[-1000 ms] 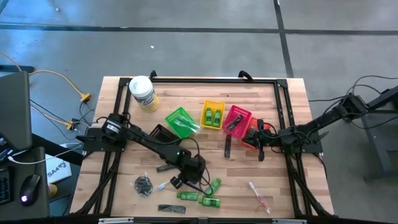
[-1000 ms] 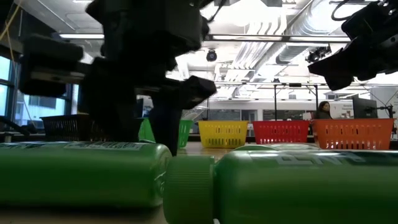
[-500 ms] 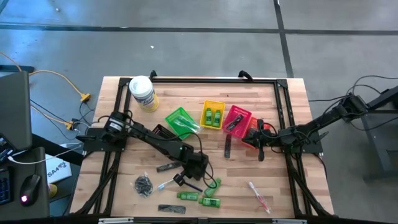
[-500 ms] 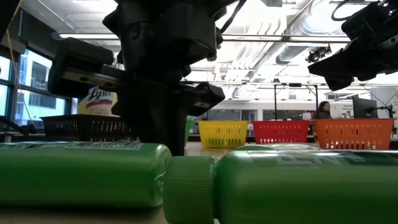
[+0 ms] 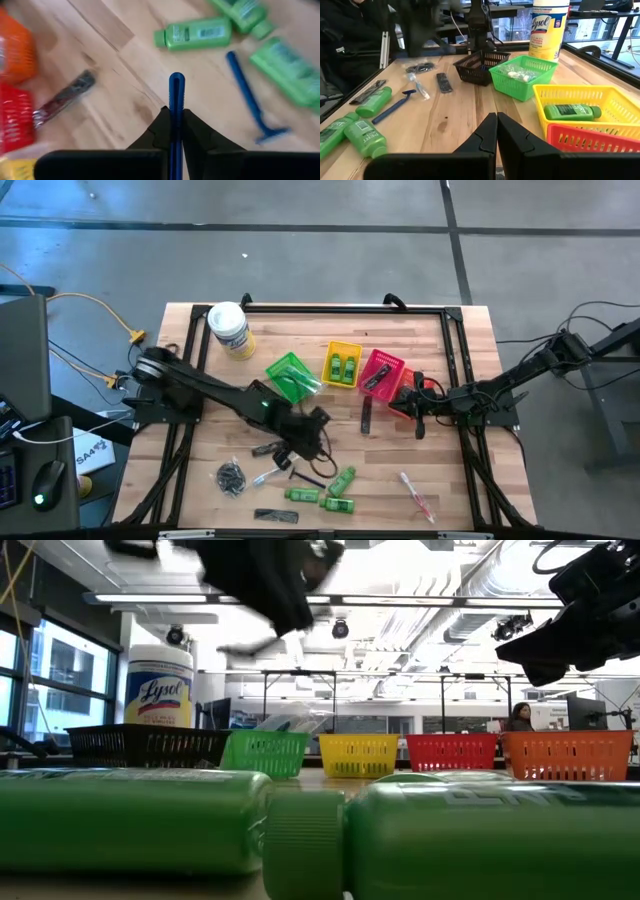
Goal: Pick & Place Travel size toiletries
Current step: Put the blue razor into the black bin, then put the black comb into the red bin
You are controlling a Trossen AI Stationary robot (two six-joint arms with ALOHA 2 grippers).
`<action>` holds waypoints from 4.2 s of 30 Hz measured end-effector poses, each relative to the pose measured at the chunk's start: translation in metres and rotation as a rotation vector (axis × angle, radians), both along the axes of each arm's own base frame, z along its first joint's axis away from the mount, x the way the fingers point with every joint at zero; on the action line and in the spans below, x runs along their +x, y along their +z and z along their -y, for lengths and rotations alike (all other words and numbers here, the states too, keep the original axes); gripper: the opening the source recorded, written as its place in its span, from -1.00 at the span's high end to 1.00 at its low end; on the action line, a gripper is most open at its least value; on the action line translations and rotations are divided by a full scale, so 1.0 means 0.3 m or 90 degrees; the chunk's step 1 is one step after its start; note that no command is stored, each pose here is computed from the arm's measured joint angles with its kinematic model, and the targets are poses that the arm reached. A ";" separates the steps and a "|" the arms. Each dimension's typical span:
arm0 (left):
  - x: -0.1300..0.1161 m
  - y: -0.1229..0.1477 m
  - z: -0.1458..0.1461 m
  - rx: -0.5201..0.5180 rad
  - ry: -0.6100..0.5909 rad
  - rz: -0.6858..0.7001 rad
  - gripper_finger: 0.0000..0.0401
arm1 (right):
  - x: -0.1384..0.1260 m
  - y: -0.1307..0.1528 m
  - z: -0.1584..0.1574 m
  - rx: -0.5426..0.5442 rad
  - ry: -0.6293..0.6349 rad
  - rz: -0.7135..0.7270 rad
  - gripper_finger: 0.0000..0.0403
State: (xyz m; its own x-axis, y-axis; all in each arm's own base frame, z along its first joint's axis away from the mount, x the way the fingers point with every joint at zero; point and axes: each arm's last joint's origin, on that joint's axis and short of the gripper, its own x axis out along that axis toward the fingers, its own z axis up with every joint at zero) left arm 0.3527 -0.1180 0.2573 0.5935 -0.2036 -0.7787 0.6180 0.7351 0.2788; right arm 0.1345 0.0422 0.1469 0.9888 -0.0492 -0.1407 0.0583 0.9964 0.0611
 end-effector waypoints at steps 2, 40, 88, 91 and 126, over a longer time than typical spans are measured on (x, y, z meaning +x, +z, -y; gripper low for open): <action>-0.045 0.083 -0.015 -0.016 0.002 0.040 0.93 | 0.000 -0.003 0.000 -0.002 0.000 -0.005 0.98; -0.485 -0.286 -0.347 -0.142 0.304 0.121 0.93 | 0.001 0.006 0.000 0.004 0.001 0.011 0.98; -0.508 -0.338 -0.356 -0.115 0.394 0.026 0.90 | 0.001 0.006 -0.001 0.005 0.001 0.012 0.98; -0.508 -0.338 -0.356 -0.116 0.394 0.026 0.90 | 0.001 0.006 0.000 0.005 0.001 0.011 0.98; -0.569 0.169 -0.296 -0.162 0.468 0.188 0.95 | 0.000 -0.003 -0.001 0.006 0.006 -0.005 0.98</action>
